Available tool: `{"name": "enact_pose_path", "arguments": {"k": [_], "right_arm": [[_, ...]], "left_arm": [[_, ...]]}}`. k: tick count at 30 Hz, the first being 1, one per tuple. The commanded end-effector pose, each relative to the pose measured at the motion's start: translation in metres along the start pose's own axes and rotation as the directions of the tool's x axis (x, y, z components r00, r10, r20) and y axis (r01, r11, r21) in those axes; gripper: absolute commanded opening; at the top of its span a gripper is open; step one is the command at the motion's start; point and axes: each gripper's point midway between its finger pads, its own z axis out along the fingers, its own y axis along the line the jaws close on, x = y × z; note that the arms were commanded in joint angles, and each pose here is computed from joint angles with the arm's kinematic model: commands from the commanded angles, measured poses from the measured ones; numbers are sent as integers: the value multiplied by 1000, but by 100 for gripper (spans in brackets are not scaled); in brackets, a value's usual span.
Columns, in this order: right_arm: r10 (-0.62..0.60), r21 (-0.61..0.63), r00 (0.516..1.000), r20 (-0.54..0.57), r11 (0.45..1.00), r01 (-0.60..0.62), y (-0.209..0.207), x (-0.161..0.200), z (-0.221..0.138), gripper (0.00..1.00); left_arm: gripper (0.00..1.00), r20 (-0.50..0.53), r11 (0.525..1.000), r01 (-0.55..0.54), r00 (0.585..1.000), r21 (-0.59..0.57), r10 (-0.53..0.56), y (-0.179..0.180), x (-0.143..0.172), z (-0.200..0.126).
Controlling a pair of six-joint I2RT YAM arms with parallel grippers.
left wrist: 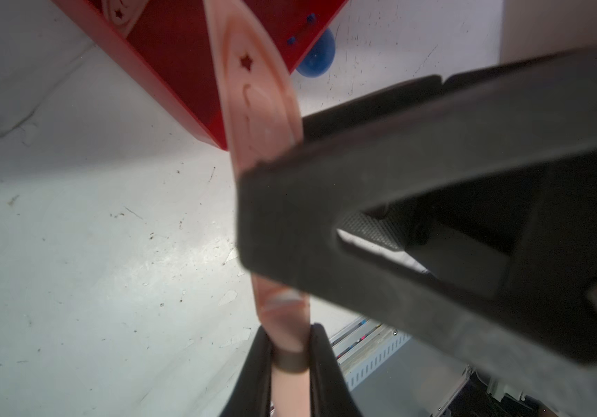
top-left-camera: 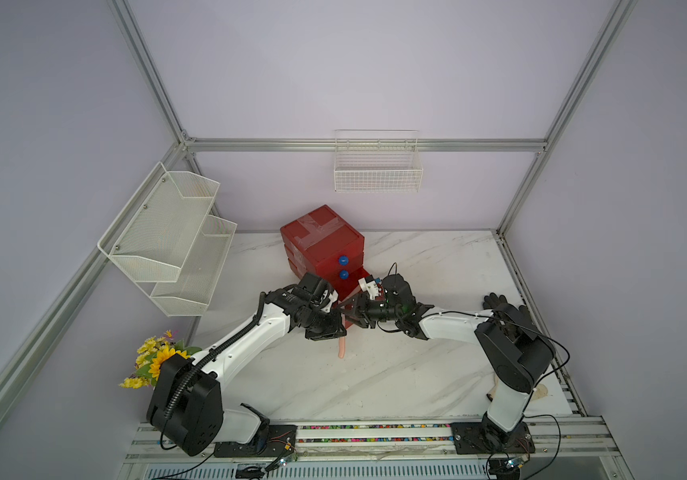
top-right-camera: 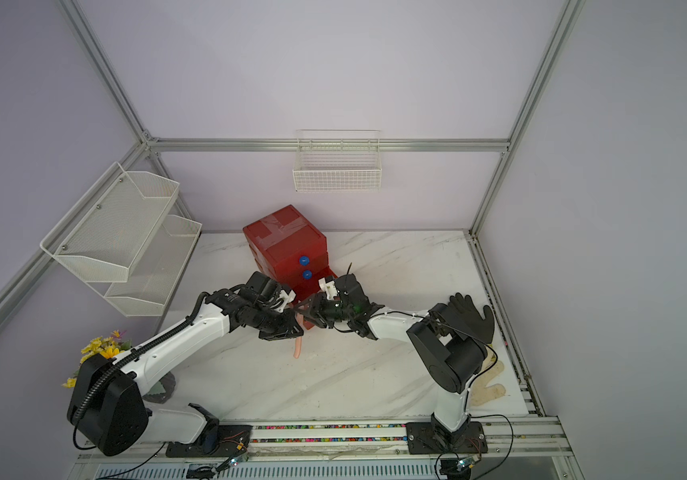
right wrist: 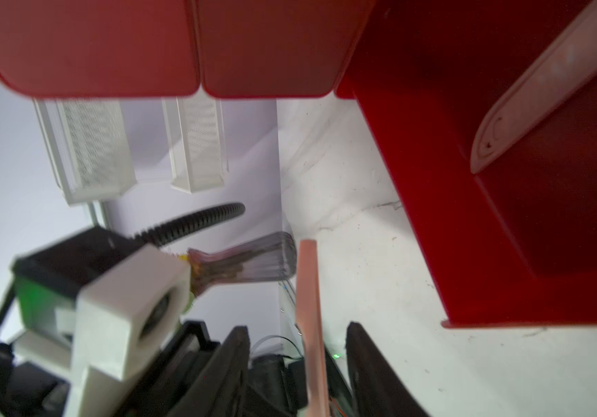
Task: Place the fruit knives into the drawer by color
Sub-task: Pick up the fruit knife from the center of the board, then place the fruit knife in the drawer.
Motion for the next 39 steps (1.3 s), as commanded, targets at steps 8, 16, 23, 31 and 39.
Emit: {"name": "enact_pose_path", "arguments": {"k": [8,16,23,31,39], "right_arm": [[-24,-2,999,26,1000,24,8,-7,1,0],[24,50,988,151,998,-31,0,-52,-26,0],[95,47,973,211,993,-107,-18,-89,-42,0],[235,-32,941,243,972,-234,-43,-125,-38,0],[241,-145,927,288,968,-206,-25,-149,-52,52]], "left_arm": [[34,52,994,-67,997,91,63,-38,-21,-21],[100,53,993,-114,992,-29,115,-34,-37,-35],[100,83,981,-151,983,-118,162,-25,-46,-59],[100,107,989,-112,987,-95,122,-19,-46,-65],[100,141,992,-98,984,-75,108,-28,-53,-74]]}}
